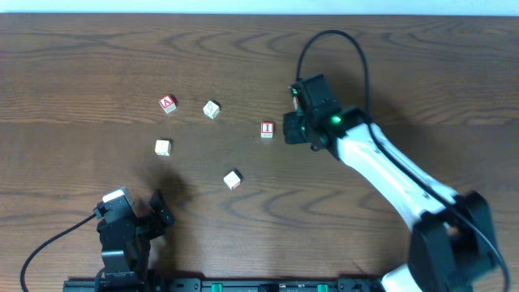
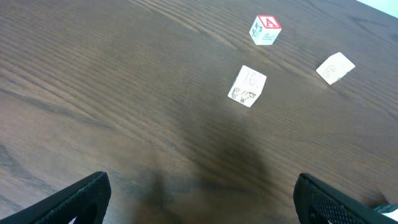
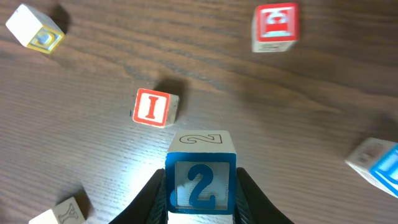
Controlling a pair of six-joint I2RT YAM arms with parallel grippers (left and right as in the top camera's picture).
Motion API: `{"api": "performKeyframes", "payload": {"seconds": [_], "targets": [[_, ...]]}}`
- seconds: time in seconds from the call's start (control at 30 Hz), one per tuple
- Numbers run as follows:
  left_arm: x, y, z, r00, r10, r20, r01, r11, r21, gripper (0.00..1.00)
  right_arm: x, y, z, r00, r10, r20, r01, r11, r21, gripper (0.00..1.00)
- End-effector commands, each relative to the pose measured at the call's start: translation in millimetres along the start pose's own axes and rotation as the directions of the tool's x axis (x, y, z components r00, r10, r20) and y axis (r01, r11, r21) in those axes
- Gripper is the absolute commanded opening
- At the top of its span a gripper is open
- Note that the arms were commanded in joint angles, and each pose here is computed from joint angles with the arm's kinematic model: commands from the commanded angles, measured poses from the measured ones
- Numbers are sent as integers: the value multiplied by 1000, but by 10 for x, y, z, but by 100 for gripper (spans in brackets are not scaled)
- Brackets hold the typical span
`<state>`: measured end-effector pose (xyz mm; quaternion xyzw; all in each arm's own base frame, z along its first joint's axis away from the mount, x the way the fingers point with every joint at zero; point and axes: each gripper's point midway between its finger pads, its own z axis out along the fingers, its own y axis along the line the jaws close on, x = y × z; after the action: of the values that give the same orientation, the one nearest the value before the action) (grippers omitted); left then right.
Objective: Spell out Ai2
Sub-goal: 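Carry '2' block beside the 'I' block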
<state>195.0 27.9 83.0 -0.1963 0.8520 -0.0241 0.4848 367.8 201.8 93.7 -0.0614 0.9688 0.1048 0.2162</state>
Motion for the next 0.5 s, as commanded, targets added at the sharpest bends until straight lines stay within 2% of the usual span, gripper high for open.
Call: {"api": "performKeyframes", "payload": {"seconds": [0.0,0.47], "targets": [[35,2,18,1000,10,-6,-10,1000,2,95,-87,161,100,1000,-15,-12,15,1000,-4,6],[35,2,18,1000,10,-6,-10,1000,2,95,-114,65,464,996,17,-88,-7,993,117,2]]}}
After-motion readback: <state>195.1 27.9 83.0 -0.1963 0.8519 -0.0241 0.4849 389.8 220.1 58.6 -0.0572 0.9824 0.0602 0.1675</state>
